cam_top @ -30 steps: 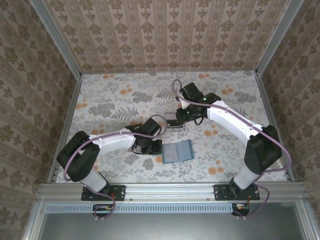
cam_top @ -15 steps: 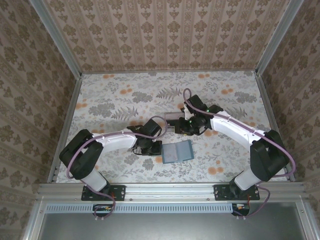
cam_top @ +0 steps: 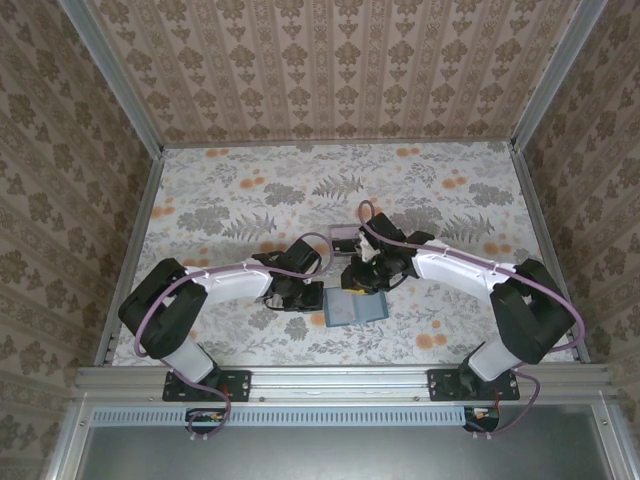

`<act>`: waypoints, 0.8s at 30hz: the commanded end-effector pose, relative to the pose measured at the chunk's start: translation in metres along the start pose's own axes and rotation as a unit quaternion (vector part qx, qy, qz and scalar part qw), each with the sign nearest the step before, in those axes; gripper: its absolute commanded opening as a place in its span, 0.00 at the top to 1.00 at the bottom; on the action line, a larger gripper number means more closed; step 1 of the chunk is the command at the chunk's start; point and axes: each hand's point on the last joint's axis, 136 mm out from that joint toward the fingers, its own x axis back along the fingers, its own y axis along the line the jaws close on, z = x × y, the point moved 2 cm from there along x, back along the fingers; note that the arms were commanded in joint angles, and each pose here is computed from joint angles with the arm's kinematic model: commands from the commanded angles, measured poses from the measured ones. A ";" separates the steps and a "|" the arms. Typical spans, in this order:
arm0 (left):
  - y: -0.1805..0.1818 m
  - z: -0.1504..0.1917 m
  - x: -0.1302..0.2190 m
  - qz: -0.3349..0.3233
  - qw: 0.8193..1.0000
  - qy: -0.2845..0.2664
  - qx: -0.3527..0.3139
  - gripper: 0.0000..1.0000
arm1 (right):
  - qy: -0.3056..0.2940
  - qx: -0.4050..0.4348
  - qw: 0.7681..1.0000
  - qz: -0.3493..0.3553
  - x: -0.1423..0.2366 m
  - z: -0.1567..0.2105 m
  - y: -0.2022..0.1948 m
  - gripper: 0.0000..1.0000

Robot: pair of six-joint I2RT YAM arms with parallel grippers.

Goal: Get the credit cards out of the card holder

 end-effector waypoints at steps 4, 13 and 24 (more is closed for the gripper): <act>0.015 0.008 -0.006 -0.016 1.000 0.010 0.005 0.94 | 0.020 -0.013 1.000 -0.014 -0.027 0.007 0.006 0.78; 0.014 0.008 -0.002 -0.011 1.000 0.007 0.003 0.94 | 0.040 -0.015 0.999 0.000 -0.055 0.014 0.003 0.79; 0.015 0.008 -0.001 -0.011 1.000 0.008 0.004 0.94 | 0.055 -0.020 0.997 0.042 -0.073 0.020 -0.019 0.79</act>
